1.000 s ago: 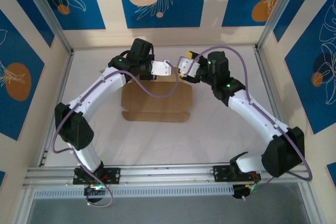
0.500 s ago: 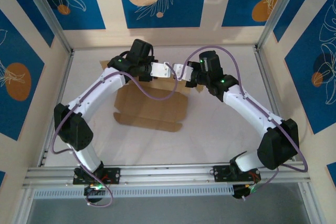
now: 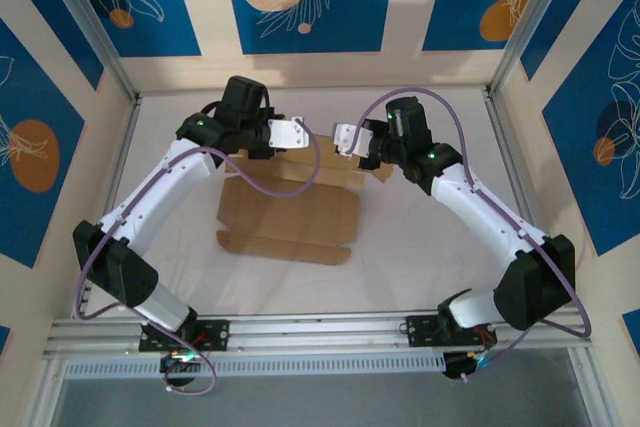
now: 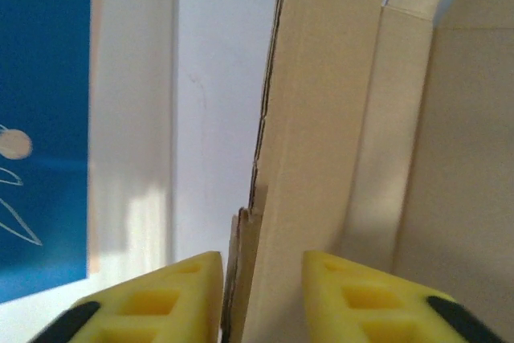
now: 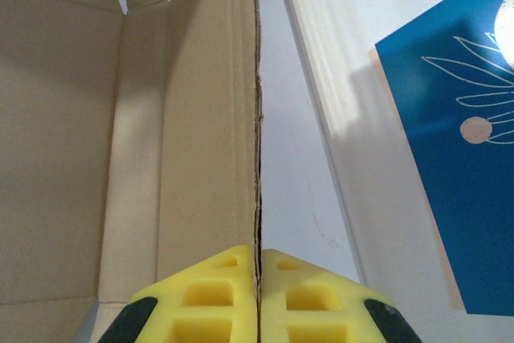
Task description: Fold the paper box
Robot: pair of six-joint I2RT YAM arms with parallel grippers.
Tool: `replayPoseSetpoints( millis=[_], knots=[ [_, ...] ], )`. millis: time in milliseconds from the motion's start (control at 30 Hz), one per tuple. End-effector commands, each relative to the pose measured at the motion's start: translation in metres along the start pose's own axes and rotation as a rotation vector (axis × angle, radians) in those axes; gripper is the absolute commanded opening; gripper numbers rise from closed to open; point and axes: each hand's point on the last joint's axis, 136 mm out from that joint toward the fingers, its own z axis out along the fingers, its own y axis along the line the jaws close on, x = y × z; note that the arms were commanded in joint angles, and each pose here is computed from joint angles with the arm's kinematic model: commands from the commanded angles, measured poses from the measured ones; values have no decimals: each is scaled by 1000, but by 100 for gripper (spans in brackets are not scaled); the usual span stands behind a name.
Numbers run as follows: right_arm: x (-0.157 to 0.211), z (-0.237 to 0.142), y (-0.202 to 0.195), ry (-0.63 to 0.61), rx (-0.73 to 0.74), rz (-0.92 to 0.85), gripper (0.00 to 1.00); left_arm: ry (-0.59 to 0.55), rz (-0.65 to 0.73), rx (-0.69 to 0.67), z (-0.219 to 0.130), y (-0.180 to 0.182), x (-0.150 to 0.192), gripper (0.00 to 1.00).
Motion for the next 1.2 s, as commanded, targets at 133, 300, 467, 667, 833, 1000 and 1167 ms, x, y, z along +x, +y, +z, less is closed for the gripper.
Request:
replayPoseSetpoints(
  millis=[133,300,467,667,833,1000,1167],
  knots=[
    [-20,-13,-5,-62,18,-12,5,8,26,-42,5,2,6,0],
    [-26,-15,-3,-68,-7,55,36,23,42,-93,16,1,14,0],
    [-52,-39,-6,-181,-18,248,53,7,17,-89,19,-4,13,0],
    [-67,-84,-34,-347,89,681,61,0,44,-148,24,-19,6,0],
    [-21,-91,-45,-89,153,1175,57,15,83,-192,33,-36,6,0],
    [21,-78,-26,149,154,1390,45,15,98,-167,34,-50,4,0],
    [33,-75,4,246,-60,1726,53,28,80,-155,35,-49,2,0]
  ],
)
